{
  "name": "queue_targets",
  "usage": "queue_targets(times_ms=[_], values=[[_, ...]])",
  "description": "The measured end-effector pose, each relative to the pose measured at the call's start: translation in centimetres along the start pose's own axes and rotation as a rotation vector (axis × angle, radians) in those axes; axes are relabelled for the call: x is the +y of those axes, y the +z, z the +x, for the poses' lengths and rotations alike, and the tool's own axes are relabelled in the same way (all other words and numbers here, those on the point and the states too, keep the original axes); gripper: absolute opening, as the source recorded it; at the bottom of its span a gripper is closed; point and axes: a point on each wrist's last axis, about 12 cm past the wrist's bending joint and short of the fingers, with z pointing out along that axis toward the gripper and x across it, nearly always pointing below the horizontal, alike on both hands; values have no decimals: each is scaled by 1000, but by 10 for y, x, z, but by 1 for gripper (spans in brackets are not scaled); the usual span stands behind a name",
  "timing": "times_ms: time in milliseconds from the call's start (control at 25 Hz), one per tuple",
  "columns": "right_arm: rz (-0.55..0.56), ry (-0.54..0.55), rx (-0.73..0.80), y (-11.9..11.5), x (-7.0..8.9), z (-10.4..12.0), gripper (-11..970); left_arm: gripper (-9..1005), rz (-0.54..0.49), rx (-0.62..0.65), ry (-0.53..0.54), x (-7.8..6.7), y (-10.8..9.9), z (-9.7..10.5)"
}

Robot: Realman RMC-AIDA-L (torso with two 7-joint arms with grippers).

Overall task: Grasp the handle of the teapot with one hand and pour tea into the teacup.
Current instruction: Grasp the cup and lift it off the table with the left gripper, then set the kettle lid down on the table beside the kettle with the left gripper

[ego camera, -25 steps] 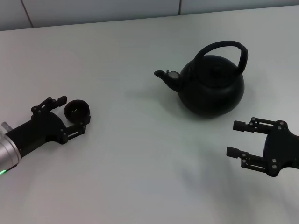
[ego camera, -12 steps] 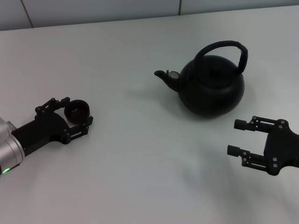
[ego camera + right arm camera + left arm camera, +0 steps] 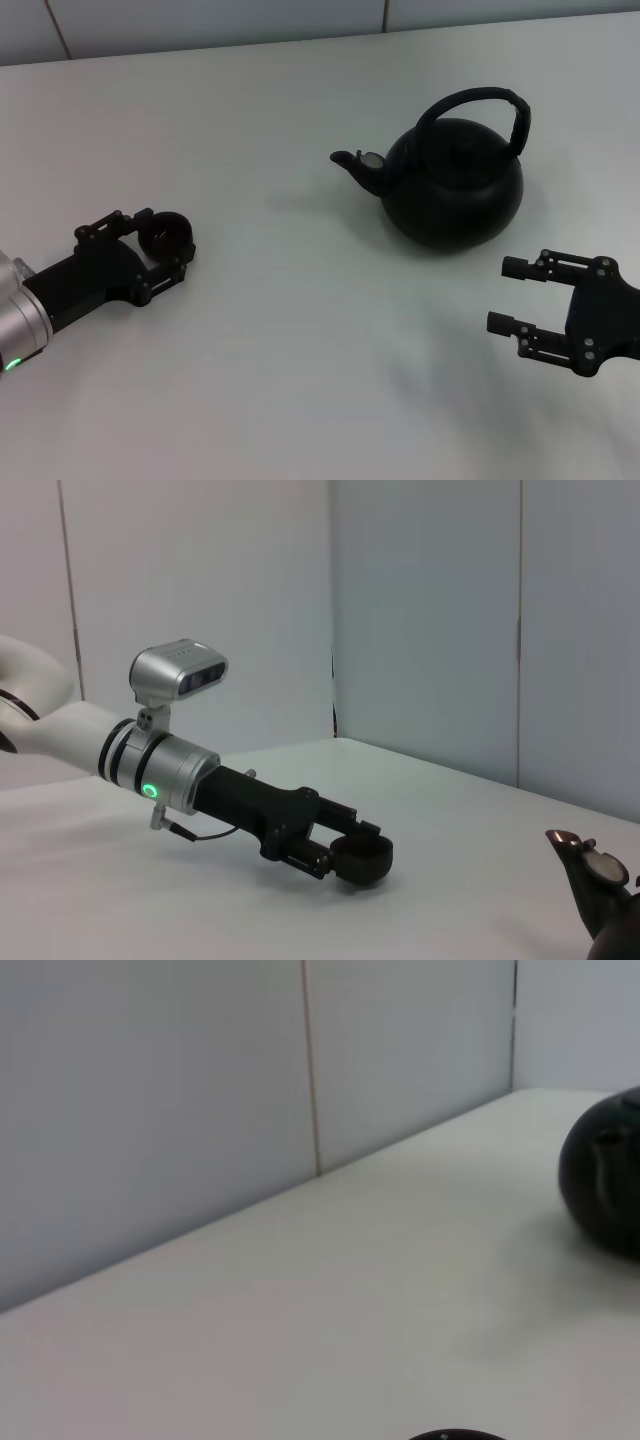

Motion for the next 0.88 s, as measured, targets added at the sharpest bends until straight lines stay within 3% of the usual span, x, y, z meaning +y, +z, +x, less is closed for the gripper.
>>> queue_targets(times_ms=[280,600,880], values=[[0,0,0,0,0,0,626,690,86,-89,-9,-9,10,-17],[0,0,-2,1,0,0,627,688,212,-96,3,-37,52,-40],[3,6,-2,-1,2,1,626,688,210,-84,8,-39,58,-42]])
